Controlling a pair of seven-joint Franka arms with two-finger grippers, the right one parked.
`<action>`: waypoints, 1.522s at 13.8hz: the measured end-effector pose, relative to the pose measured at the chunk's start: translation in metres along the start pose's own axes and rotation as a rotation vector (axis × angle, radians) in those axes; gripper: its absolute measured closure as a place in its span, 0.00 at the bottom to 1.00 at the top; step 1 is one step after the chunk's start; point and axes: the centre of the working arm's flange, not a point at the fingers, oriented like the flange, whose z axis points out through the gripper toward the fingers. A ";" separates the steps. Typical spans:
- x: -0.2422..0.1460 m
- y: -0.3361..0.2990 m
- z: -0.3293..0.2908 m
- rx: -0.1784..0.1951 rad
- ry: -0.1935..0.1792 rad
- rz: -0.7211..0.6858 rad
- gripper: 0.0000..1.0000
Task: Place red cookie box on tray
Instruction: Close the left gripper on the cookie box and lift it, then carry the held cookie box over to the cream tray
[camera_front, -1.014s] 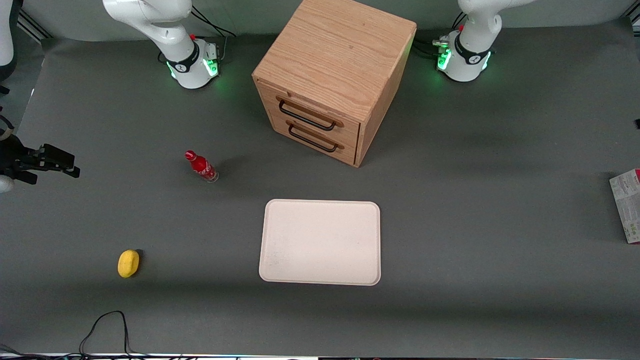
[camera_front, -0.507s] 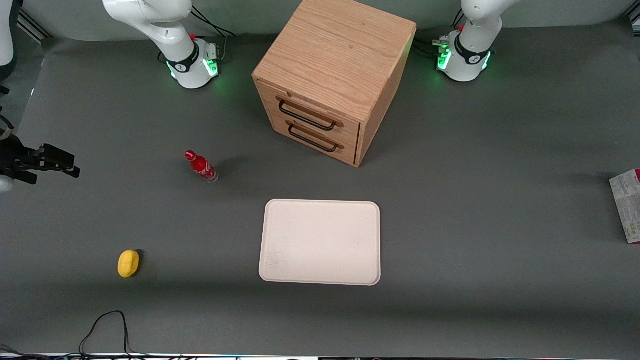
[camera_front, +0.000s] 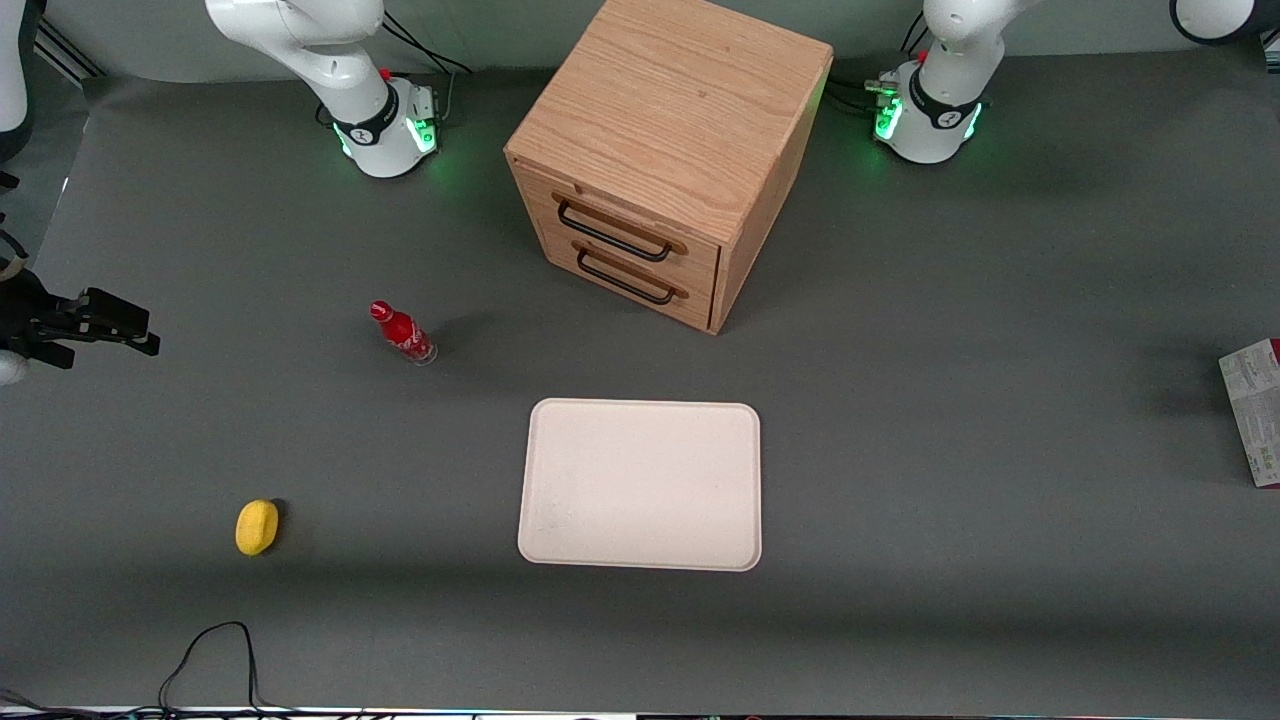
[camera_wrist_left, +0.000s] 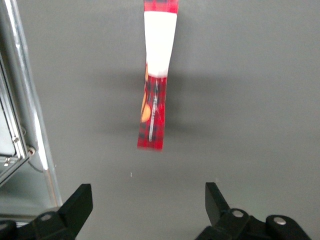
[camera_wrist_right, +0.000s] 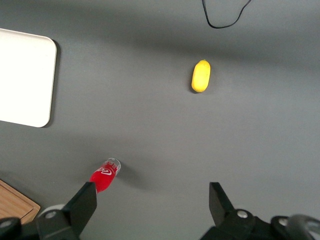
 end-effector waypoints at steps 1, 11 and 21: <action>0.013 -0.002 0.024 0.004 0.025 0.005 0.00; 0.058 -0.001 0.135 -0.005 0.089 0.016 0.00; 0.058 -0.001 0.135 -0.001 0.092 0.040 0.89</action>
